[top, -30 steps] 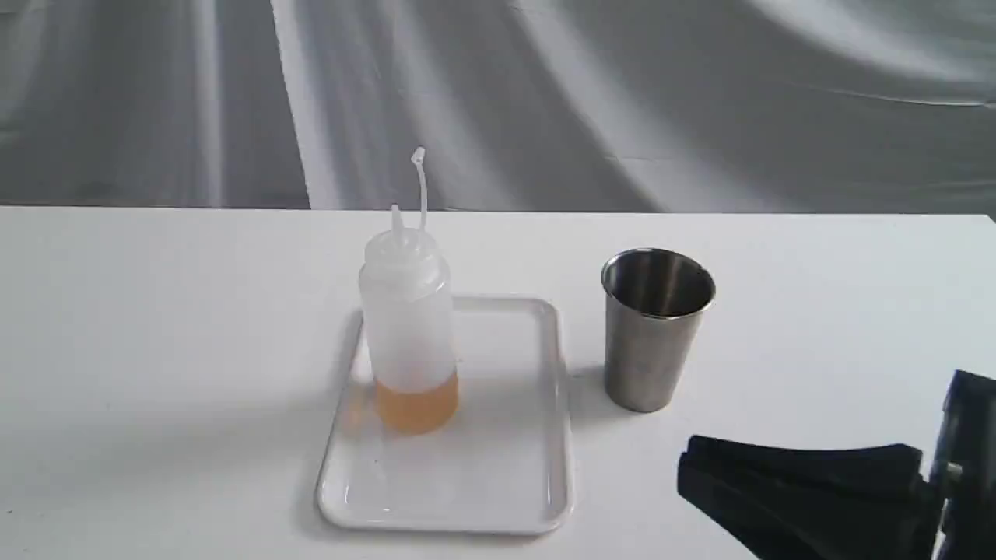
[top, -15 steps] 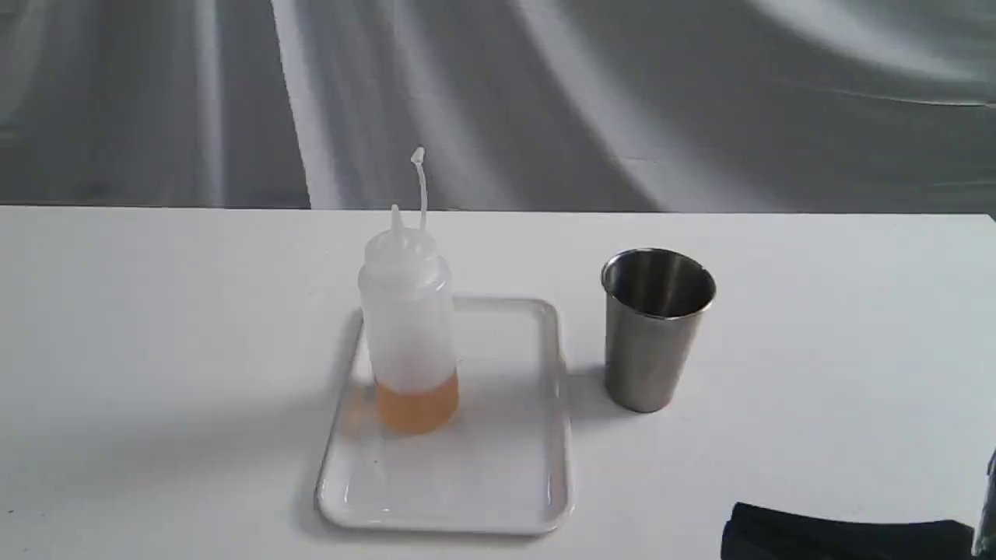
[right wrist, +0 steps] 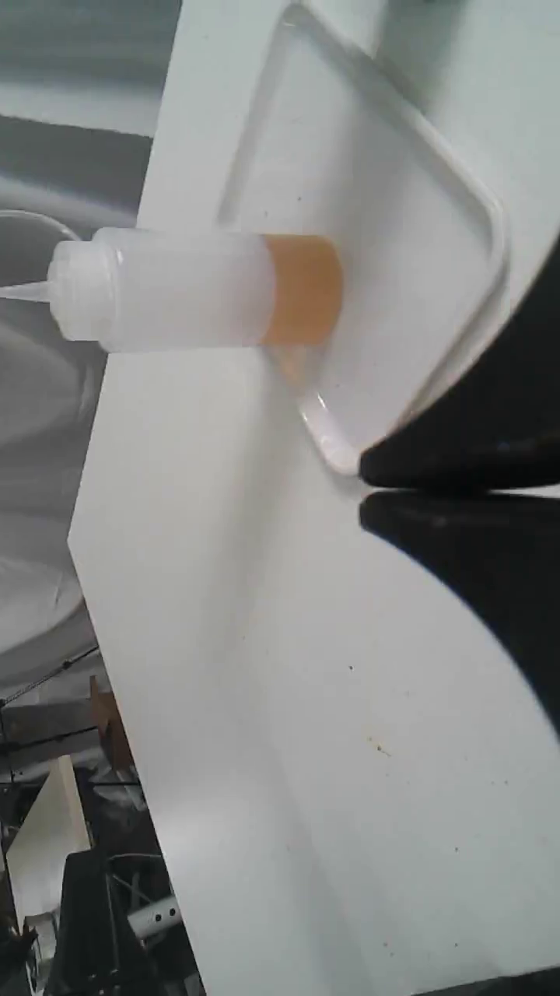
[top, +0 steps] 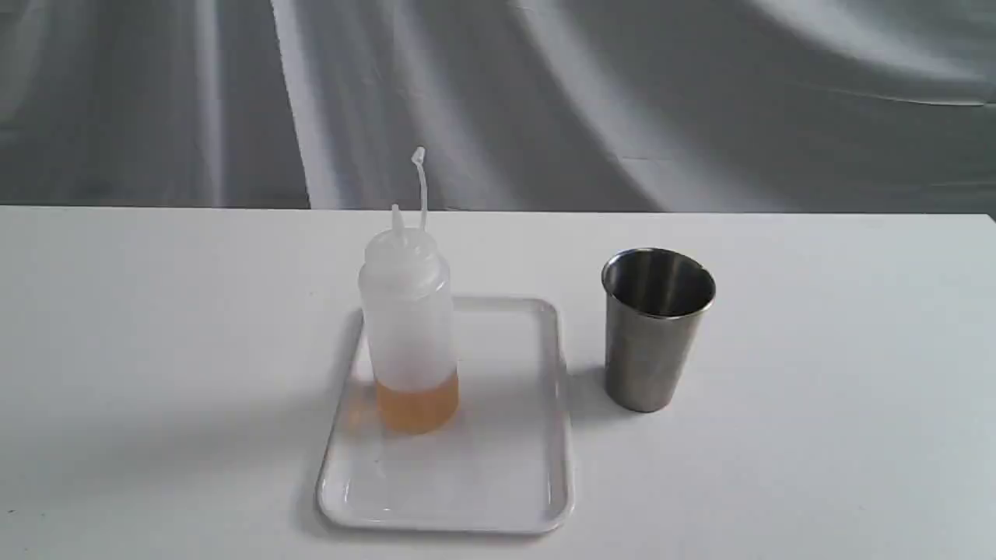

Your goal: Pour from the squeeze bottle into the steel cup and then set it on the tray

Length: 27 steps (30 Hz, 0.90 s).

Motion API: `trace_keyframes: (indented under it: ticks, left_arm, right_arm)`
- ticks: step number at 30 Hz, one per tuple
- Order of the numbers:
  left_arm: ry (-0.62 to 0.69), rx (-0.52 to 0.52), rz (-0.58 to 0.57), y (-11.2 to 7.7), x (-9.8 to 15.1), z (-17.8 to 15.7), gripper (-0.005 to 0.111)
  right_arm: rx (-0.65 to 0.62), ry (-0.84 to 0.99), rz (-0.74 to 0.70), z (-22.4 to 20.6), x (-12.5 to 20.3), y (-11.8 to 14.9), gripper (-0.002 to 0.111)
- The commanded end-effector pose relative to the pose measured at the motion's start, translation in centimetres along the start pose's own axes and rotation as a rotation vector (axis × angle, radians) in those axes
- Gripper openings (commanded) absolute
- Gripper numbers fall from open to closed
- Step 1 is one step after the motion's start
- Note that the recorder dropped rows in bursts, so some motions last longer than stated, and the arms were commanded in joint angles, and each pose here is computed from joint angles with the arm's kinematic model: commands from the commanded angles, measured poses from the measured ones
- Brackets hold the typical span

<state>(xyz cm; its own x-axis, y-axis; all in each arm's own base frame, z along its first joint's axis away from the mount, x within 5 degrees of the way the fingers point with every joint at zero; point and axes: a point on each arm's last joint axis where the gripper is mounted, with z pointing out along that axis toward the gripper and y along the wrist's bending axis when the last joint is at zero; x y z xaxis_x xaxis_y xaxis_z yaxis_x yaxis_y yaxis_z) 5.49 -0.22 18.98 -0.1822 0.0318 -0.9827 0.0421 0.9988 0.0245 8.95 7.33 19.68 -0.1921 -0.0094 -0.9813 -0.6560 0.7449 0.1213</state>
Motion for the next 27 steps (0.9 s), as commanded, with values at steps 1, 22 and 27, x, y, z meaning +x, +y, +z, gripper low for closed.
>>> trace_keyframes:
  ticks: [1, 22, 27]
  left_arm:
    - [-0.006, 0.005, -0.002, -0.03, 0.06, 0.02, 0.0]
    - [-0.006, 0.005, -0.003, -0.03, 0.06, 0.02, 0.0]
    - [-0.006, 0.005, -0.003, -0.03, 0.06, 0.02, 0.0]
  right_arm:
    - [0.013, -0.023, 0.031, -0.13, -0.02, -0.11, 0.0]
    - [0.101, -0.004, 0.158, -0.17, 0.23, -0.9, 0.0]
    - [0.101, -0.004, 0.158, -0.17, 0.23, -0.9, 0.0]
